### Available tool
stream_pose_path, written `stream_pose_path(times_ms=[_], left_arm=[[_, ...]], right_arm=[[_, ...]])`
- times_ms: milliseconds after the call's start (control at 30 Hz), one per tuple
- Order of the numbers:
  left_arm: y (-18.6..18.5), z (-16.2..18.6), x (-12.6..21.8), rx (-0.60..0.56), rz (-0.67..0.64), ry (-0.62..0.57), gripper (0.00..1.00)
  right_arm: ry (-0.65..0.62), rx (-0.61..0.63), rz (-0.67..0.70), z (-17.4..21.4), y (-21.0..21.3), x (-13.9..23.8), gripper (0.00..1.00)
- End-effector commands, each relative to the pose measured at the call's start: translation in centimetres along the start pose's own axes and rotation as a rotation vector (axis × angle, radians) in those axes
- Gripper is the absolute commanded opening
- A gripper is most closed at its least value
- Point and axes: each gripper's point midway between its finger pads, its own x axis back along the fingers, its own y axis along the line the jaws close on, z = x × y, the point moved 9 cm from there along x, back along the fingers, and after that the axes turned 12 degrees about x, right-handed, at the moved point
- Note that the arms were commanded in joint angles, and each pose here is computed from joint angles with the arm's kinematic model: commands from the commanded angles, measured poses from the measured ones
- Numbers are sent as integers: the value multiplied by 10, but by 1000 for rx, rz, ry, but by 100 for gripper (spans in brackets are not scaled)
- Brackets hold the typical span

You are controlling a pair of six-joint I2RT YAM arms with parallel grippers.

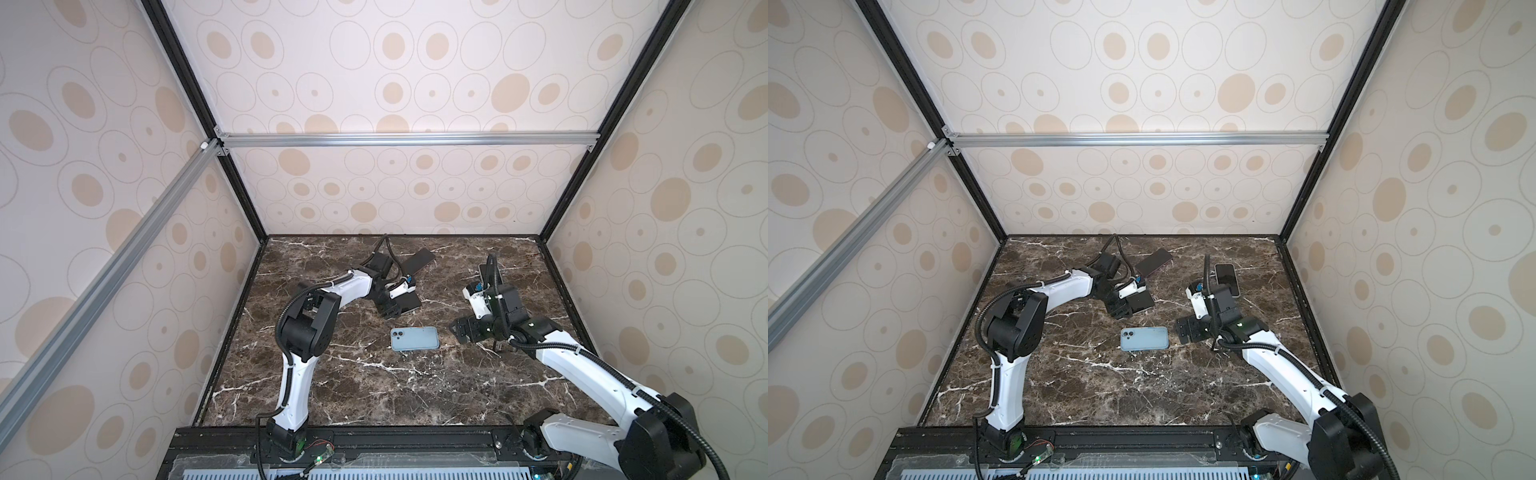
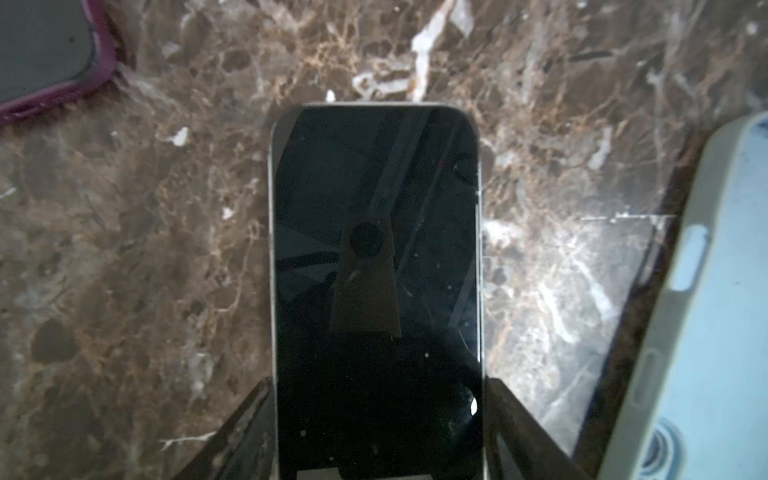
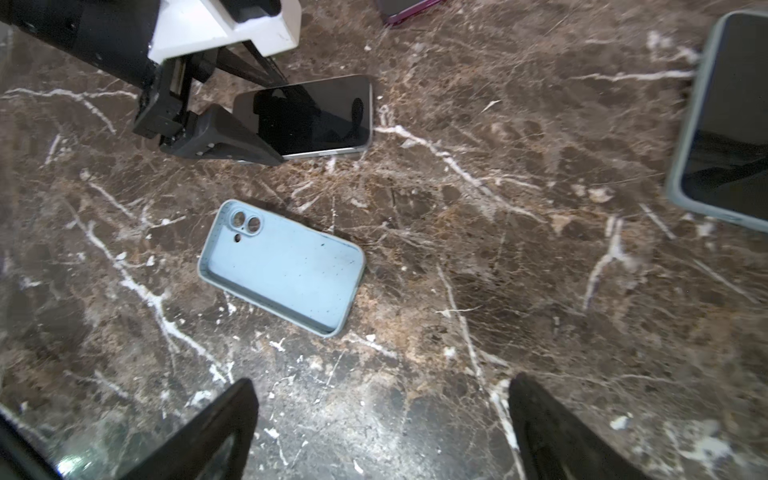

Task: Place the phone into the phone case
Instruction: 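Close the left gripper on the silver-edged black phone, then carry the black phone toward the light blue case while the right gripper approaches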

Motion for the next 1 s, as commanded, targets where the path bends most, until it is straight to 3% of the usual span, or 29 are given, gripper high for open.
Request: stream_pose_path(times_ms=[0,533,967], left_arm=[[-13,11,-1,27,-16,5,25],[-25,-2,49,36,-96,-189,2],[-39,-13,84,10,-42,-299,2]], right_arm=[[-30,-25,-157,-13,9,-2,91],[-32,-161,-250,-40,0,-16,75],[-22,-241,-304,-54,-12,-18,68]])
